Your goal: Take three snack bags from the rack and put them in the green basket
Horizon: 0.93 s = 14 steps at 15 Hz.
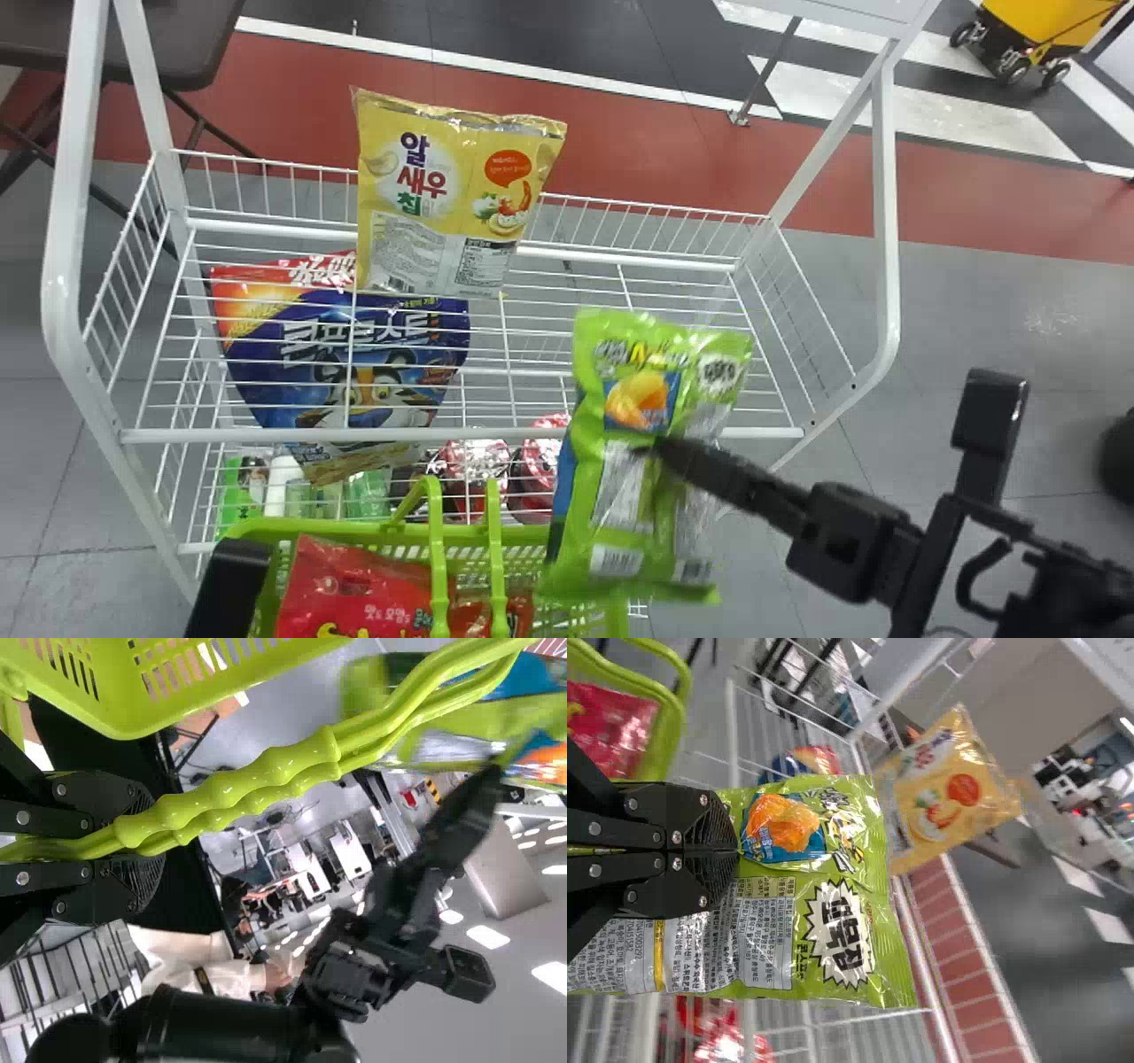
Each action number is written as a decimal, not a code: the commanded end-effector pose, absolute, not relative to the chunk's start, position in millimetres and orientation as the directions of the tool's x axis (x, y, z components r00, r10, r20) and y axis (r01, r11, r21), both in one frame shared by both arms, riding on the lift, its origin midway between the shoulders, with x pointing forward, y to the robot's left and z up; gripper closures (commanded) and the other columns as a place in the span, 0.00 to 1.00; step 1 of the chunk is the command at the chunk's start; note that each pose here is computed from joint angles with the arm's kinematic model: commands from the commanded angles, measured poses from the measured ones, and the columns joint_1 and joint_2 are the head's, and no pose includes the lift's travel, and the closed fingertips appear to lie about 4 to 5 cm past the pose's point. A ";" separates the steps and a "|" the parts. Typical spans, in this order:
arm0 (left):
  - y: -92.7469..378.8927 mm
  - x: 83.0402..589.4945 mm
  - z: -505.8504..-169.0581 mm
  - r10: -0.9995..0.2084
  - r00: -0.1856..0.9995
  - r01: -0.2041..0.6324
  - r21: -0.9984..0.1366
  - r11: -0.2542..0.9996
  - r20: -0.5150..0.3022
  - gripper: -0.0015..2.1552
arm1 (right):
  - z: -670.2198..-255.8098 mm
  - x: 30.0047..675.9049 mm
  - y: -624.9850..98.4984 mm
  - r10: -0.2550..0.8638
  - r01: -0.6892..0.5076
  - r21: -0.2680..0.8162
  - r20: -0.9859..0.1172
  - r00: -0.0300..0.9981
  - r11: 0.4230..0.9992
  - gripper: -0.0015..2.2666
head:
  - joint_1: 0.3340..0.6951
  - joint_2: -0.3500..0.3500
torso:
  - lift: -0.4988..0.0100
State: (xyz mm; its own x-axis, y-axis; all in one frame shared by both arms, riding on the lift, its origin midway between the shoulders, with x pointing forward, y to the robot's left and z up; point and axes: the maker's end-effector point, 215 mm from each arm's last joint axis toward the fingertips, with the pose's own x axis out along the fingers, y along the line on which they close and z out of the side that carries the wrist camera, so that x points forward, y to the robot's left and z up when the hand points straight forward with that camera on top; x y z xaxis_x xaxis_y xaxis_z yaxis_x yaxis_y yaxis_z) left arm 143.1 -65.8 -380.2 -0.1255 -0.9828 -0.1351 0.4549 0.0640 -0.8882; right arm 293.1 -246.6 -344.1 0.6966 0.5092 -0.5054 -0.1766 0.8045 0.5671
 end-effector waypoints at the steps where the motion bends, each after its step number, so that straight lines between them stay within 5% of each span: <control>1: -71.2 145.6 -378.4 -0.984 -0.123 0.456 -0.888 0.058 -0.128 0.89 | -367.0 267.4 -235.2 0.554 -0.134 0.622 -0.552 0.623 0.771 0.96 | 1.00 0.00 | 0.95; 8: -83.2 150.0 -379.8 -0.983 -0.127 0.461 -0.885 0.058 -0.131 0.89 | -444.1 201.7 -164.8 0.735 -0.083 0.756 -0.595 0.326 0.649 0.96 | 1.00 0.00 | 0.95; 11: -83.3 151.7 -378.0 -0.983 -0.128 0.465 -0.883 0.055 -0.129 0.89 | -464.7 206.5 -156.3 0.709 -0.102 0.720 -0.631 0.315 0.686 0.96 | 1.00 0.00 | 0.95; 12: -83.0 151.8 -377.5 -0.983 -0.130 0.466 -0.883 0.053 -0.128 0.89 | -469.7 204.2 -158.2 0.705 -0.087 0.717 -0.643 0.300 0.691 0.90 | 1.00 0.00 | 0.95; 13: -82.1 152.7 -377.9 -0.983 -0.129 0.467 -0.882 0.055 -0.130 0.89 | -470.7 208.4 -161.5 0.694 -0.091 0.707 -0.649 0.310 0.702 0.69 | 1.00 0.00 | 0.95; 14: -81.7 154.2 -377.3 -0.983 -0.129 0.469 -0.882 0.055 -0.130 0.89 | -468.7 212.4 -165.7 0.687 -0.095 0.700 -0.650 0.325 0.707 0.22 | 1.00 0.00 | 0.95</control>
